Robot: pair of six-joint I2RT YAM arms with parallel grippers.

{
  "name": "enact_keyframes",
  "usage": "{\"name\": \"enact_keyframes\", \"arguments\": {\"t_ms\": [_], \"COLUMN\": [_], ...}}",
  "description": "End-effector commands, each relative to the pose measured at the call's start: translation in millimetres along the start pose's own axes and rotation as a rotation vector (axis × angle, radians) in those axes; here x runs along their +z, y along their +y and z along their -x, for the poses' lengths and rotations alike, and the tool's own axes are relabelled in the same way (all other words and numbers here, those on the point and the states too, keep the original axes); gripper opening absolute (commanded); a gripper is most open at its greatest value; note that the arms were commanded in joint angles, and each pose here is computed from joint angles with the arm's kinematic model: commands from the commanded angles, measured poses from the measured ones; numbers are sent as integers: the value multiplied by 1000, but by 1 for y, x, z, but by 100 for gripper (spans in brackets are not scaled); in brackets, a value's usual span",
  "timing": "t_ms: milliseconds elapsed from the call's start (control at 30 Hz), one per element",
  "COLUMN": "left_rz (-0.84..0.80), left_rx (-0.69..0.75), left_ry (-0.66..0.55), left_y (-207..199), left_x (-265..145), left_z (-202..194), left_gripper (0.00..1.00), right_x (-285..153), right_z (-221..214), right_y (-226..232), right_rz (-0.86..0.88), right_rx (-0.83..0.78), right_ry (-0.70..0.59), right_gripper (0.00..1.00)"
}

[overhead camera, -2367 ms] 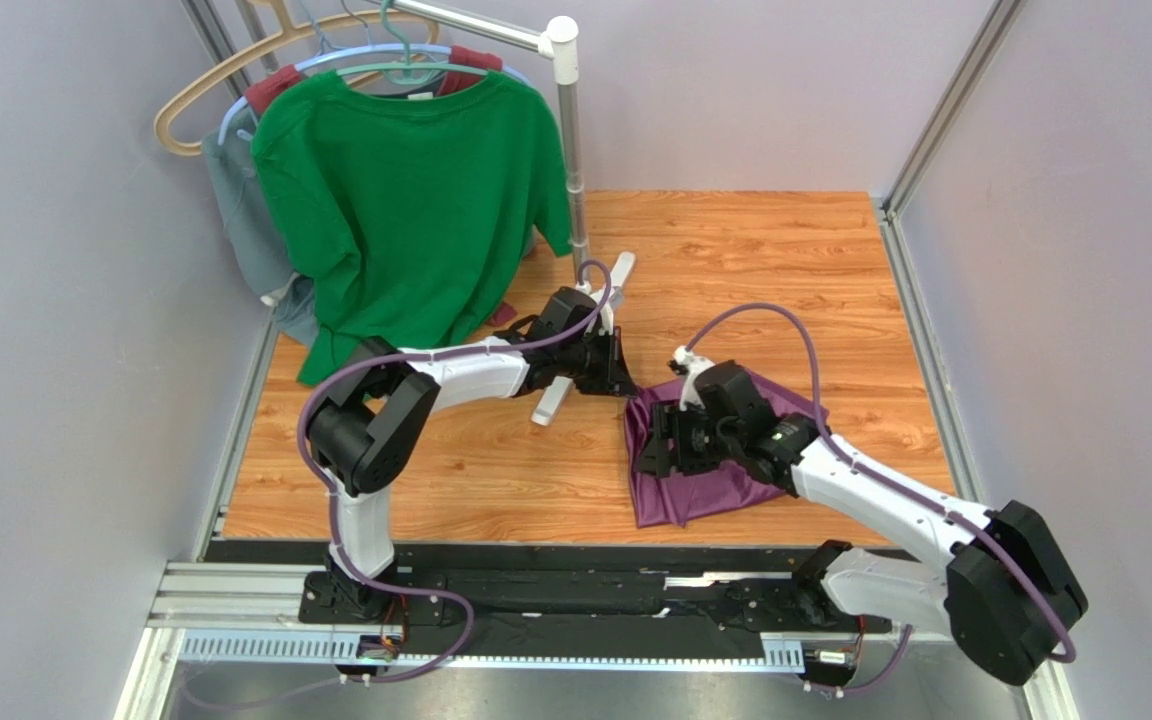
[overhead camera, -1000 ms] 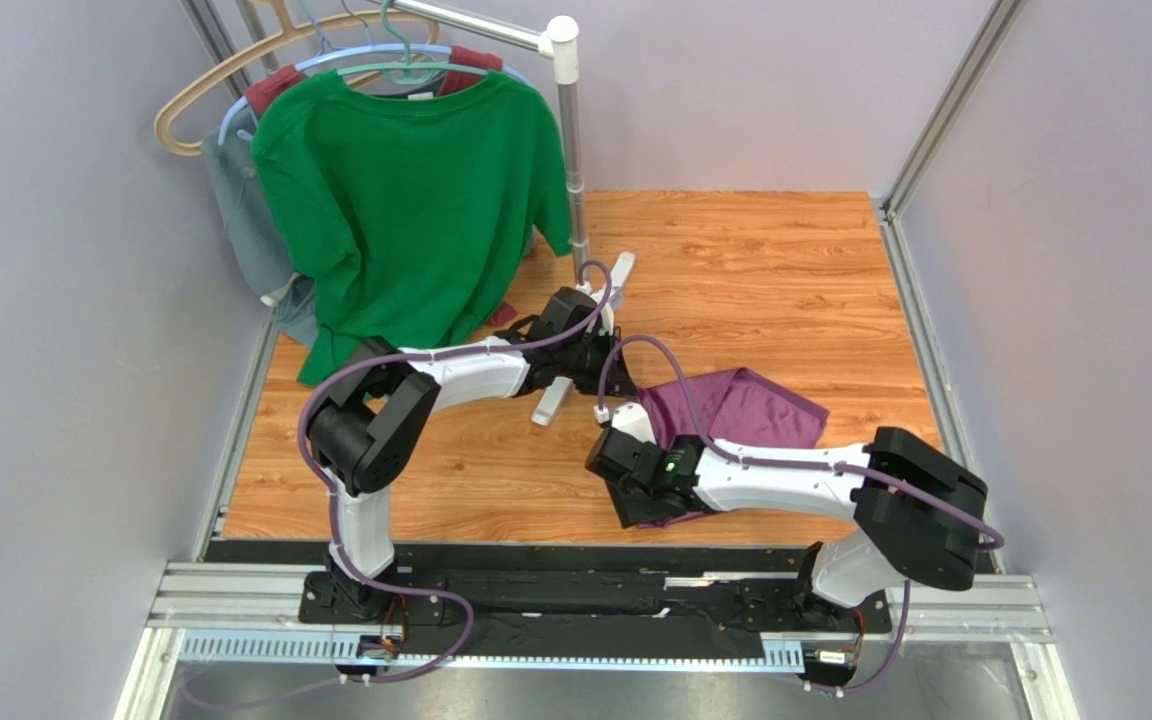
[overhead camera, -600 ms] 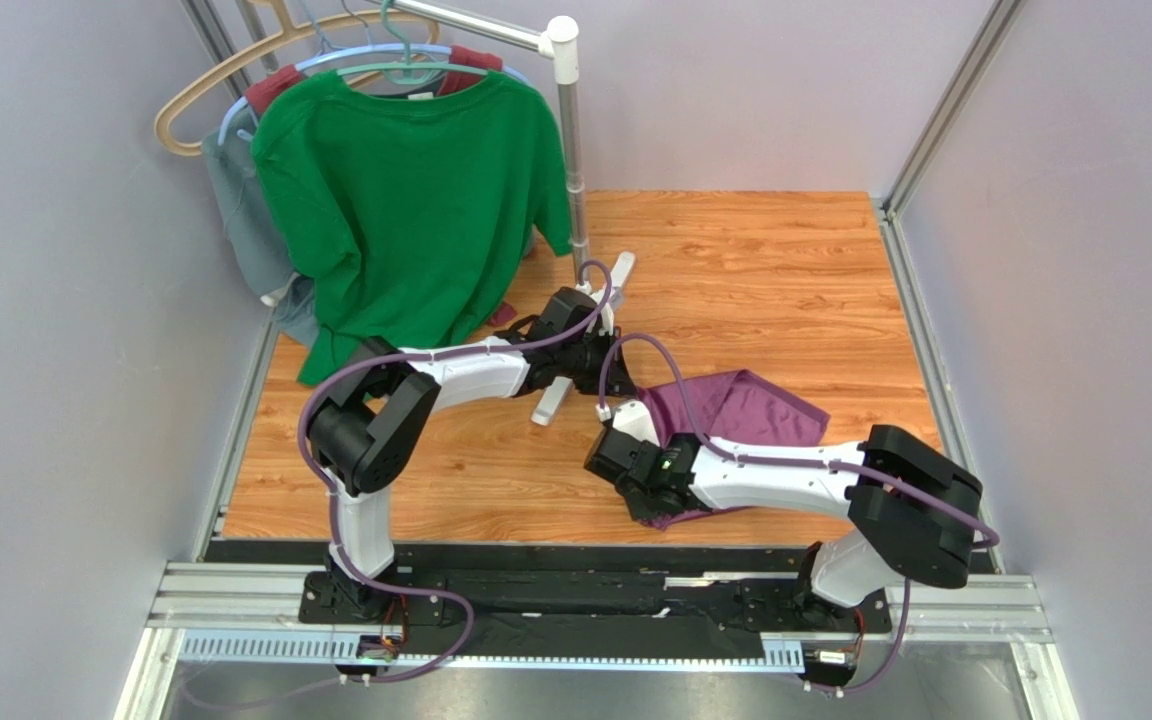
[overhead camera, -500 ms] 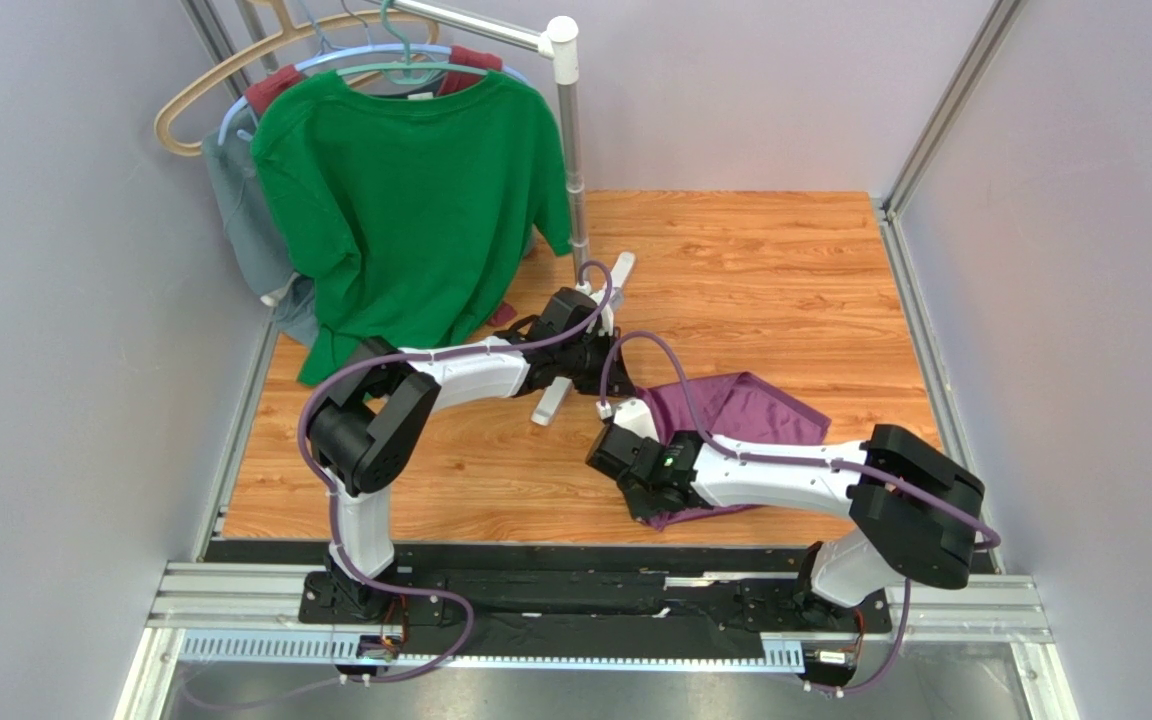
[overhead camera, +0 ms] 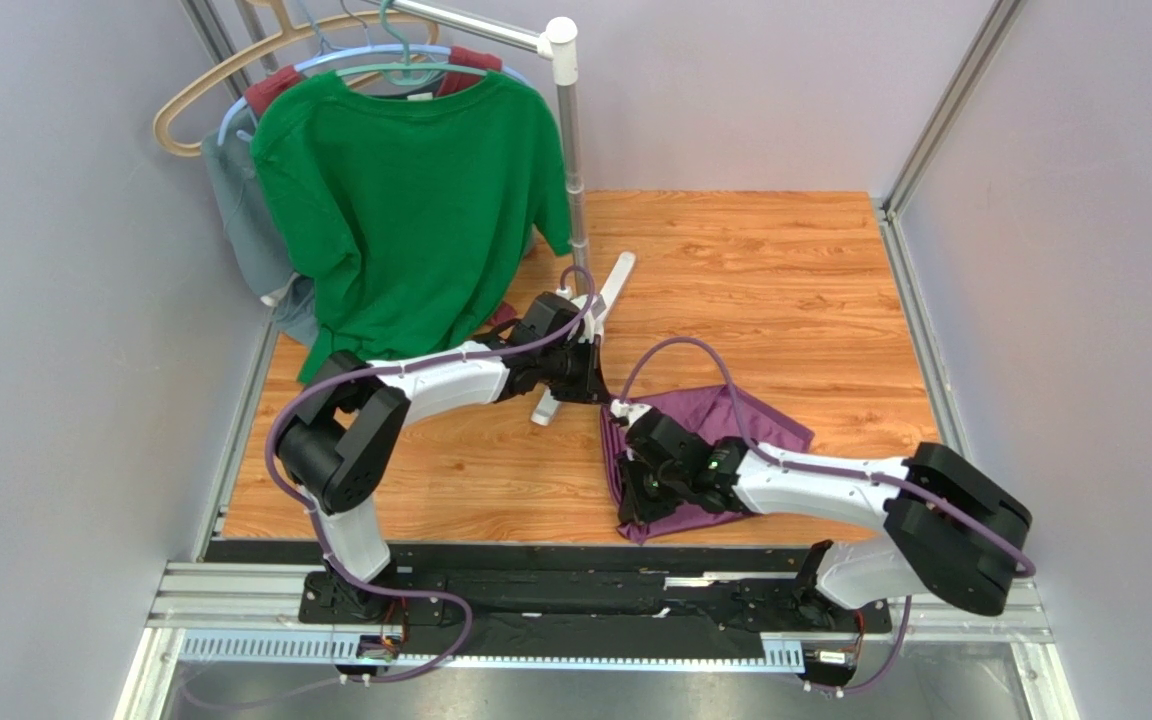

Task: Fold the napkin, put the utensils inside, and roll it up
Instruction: Roll the napkin with the utensil

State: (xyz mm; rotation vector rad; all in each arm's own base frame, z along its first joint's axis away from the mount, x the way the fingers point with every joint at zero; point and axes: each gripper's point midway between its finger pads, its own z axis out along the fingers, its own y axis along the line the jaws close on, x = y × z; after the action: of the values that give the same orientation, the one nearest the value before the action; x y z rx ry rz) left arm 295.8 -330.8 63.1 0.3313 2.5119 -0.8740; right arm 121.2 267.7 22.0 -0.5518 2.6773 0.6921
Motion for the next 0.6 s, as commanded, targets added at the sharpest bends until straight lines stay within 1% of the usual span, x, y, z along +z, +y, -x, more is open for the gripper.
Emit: {"name": "enact_keyframes", "arguments": {"t_ms": [0,100,167,233,267,300,367,400,467,500,567], "left_rz": [29,18,3,-9,-23,-27,-48,-54,-70,-75,-92], "left_rx": [44,45,44,45,48,49,55,58,79,85,113], "left_ry": [-91,-87,-88,-83,-83,-84,-96,-101,-119,-128,-150], "left_y": [-1,-4,-8,-10,-13,-14,-19,-20,-25,-26,-31], "left_x": [-16,-15,-14,-12,-12,-11,-12,-12,-15,-17,-22], "left_z": [25,26,29,30,32,32,36,37,41,43,48], "left_gripper": [0,0,0,6,10,21,35,48,57,63,67], "right_x": [-13,-24,-26,-26,-26,-27,-26,-26,-25,-26,-27], "right_z": [-1,11,10,6,10,11,10,10,9,10,12], "right_y": [12,7,-4,-11,-11,-10,-18,-17,-25,-25,-29], "right_rz": [202,266,274,288,302,318,319,334,335,349,357], "right_rx": [61,118,154,193,198,201,232,237,271,274,305], "right_ry": [-31,-101,-123,-123,-140,-147,-147,-149,-153,-158,-169], "right_gripper": [0,0,0,0,0,0,0,0,0,0,0]}}
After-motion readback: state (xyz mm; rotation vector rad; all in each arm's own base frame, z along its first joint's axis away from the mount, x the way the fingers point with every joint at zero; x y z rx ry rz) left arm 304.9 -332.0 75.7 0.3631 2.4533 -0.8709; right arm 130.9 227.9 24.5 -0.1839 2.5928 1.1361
